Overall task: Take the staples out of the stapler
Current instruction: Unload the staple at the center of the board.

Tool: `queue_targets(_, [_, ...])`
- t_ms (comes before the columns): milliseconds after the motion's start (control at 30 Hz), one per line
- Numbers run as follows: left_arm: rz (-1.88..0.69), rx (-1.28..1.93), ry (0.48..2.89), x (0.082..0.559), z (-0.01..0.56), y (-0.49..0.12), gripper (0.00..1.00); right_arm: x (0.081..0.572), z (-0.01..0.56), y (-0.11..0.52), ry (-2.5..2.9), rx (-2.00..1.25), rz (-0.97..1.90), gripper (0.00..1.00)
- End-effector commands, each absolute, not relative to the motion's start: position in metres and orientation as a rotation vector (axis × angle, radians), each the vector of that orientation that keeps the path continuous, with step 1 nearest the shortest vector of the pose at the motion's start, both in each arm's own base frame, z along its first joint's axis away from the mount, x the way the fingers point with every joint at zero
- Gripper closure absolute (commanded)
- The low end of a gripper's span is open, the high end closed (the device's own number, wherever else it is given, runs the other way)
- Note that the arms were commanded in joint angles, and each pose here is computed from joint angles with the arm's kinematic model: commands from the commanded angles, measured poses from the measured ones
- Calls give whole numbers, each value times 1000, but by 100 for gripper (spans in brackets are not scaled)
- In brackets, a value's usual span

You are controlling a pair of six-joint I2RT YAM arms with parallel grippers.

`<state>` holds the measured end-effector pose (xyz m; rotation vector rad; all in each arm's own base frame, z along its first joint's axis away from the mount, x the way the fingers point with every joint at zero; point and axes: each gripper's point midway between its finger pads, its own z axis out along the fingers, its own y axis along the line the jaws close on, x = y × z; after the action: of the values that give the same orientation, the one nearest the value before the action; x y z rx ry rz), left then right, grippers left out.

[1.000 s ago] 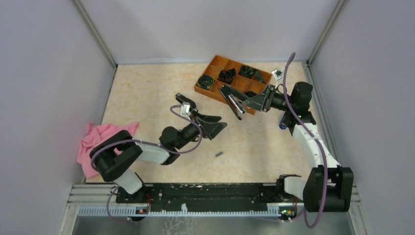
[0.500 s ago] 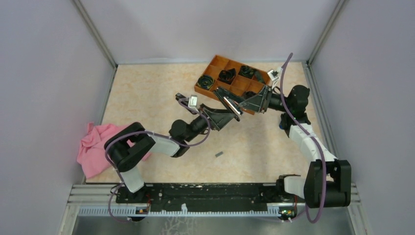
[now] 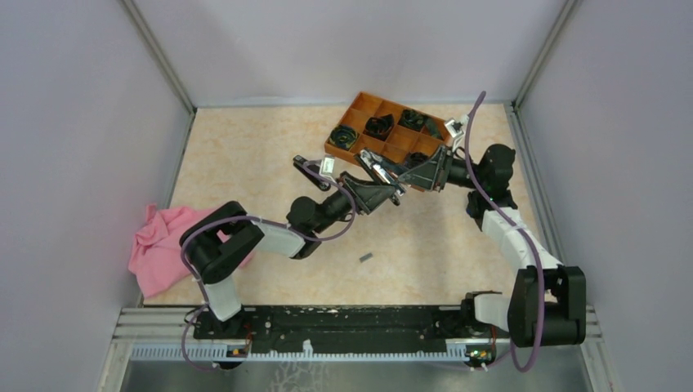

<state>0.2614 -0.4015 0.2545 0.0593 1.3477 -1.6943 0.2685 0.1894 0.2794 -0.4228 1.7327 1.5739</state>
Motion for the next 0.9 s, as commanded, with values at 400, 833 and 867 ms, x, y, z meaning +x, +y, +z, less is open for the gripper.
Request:
queue_targets(400, [-1552, 576, 1082, 227, 254, -351, 100, 267, 237, 181, 1740, -811, 1281, 100])
queue_targets(833, [-1192, 992, 1354, 242, 143, -318, 100, 278, 148, 149, 1834, -1107, 898, 100])
queue_targets(867, [-1160, 1006, 1373, 245, 138, -316, 100, 279, 144, 147, 1840, -1112, 885, 100])
